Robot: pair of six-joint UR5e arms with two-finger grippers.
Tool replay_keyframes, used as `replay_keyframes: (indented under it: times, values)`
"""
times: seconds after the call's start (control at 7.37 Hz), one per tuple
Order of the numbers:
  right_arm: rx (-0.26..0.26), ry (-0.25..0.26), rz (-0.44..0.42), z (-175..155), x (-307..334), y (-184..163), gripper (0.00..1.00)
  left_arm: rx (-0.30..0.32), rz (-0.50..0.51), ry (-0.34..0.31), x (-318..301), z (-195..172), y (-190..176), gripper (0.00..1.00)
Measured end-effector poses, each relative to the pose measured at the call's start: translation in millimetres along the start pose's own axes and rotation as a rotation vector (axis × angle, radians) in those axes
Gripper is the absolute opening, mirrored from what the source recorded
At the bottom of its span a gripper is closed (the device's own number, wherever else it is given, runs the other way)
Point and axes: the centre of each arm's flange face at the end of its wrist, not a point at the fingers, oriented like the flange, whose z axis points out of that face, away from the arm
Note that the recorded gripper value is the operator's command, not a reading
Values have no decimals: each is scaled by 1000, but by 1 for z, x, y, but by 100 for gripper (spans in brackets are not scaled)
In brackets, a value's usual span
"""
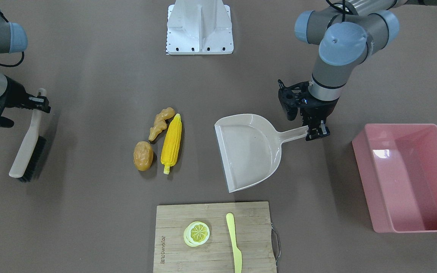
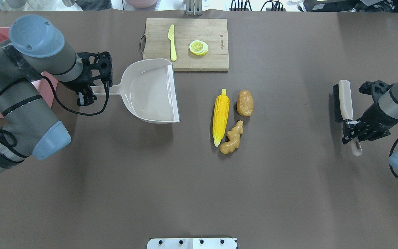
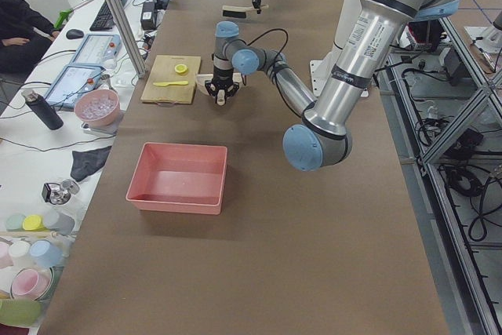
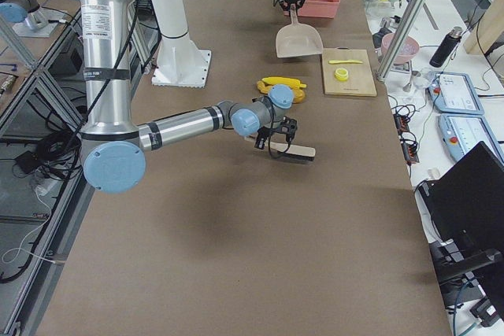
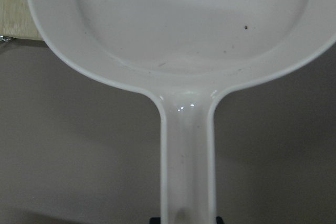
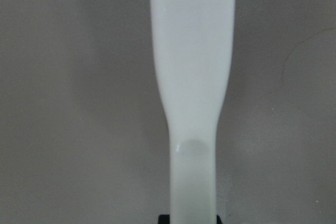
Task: Sweep and dump trash into bin
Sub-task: 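Slide the dustpan toward the corn while the right gripper lifts the brush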
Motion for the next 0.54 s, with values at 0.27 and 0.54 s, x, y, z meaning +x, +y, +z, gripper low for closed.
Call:
replay_keyframes:
  times: [0.27, 0.54]
  values:
    - [1, -34, -5, -10, -21, -2, 0, -26, 24, -13, 19, 5, -24, 0]
    - [-33, -89, 35, -23, -40, 6, 0, -24, 26, -6, 42, 11, -46, 0]
